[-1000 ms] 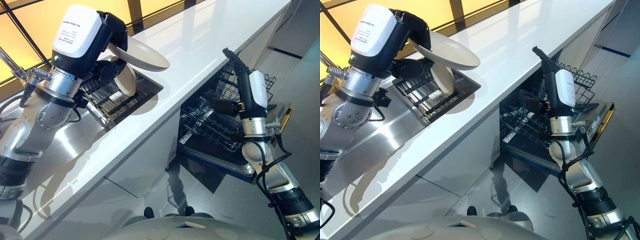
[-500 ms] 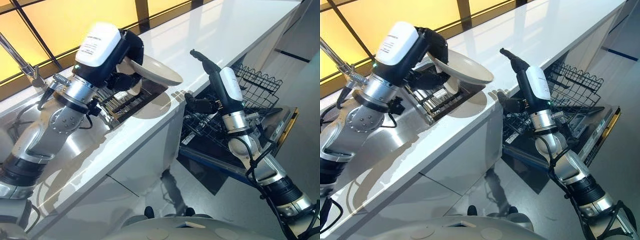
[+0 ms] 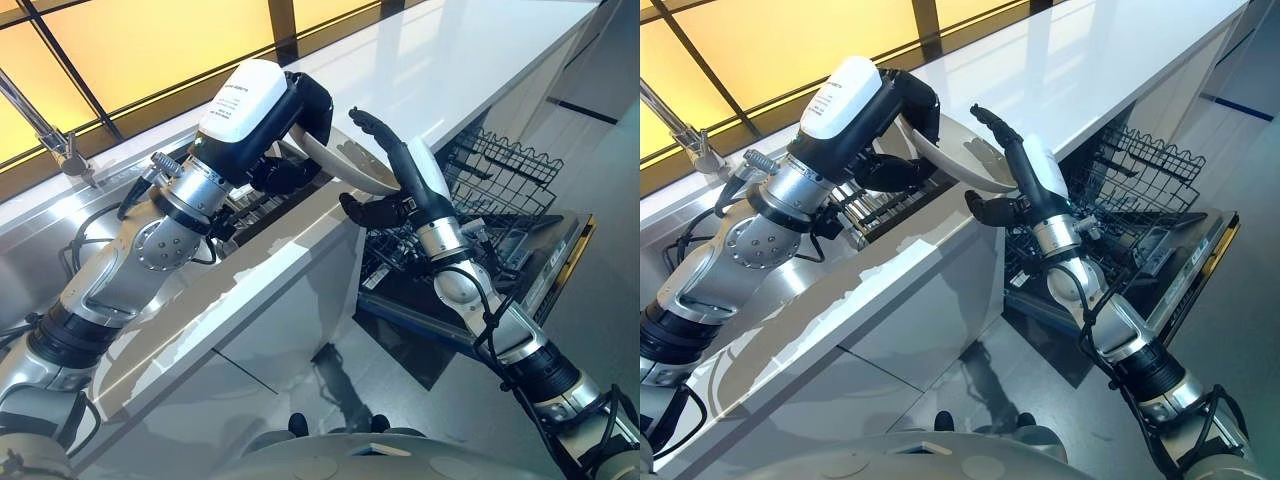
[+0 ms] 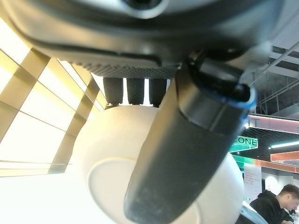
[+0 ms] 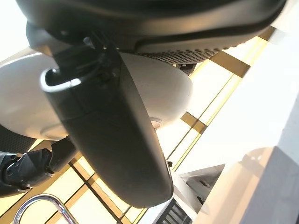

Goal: Pick up plates and place into dishwasher.

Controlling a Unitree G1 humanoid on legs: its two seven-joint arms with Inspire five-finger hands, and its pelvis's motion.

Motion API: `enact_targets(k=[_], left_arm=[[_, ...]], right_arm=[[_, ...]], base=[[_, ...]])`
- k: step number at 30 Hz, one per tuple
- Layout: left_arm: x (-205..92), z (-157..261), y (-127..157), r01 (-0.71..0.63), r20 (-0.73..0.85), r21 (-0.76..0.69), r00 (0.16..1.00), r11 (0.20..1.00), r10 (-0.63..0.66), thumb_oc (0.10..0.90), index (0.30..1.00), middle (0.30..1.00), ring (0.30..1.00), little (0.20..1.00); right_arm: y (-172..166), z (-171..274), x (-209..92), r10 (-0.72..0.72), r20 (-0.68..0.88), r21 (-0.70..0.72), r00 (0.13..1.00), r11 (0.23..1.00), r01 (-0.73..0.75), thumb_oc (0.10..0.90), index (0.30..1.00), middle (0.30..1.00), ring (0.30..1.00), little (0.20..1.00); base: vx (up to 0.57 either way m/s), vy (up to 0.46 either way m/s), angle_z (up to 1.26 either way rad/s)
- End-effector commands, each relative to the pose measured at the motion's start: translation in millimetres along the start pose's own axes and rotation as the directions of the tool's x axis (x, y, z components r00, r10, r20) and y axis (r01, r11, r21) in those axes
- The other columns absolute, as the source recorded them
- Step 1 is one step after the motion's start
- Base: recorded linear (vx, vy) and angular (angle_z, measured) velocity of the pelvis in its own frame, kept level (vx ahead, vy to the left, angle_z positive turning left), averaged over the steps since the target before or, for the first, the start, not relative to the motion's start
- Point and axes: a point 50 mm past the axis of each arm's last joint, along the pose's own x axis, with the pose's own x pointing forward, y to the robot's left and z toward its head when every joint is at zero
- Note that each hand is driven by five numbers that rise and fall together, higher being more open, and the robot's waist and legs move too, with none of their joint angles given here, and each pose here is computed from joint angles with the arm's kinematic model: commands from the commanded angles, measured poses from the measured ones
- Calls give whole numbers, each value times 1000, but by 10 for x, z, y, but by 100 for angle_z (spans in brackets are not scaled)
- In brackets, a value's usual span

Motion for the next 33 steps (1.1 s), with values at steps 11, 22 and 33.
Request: enact_targets(k=[11, 22, 33], left_arm=[[260, 217, 292, -127, 141, -11, 982, 992, 127, 210, 394, 394, 394, 310], [99, 113, 226, -41, 83, -142, 995, 989, 54, 800, 900, 900, 900, 900], [-193, -271, 297, -84, -115, -107, 991, 991, 71, 800, 900, 900, 900, 900]], right_arm=[[-224, 463, 187, -139, 247, 37, 959, 990, 134, 100, 300, 300, 300, 200], [-547, 290, 138, -337, 209, -18, 918, 937, 349, 100, 300, 300, 300, 200], [-1217, 40, 78, -607, 229, -155, 761, 749, 644, 100, 300, 300, 300, 200]], base=[[0, 0, 0], [5, -9, 7], [30, -9, 7]])
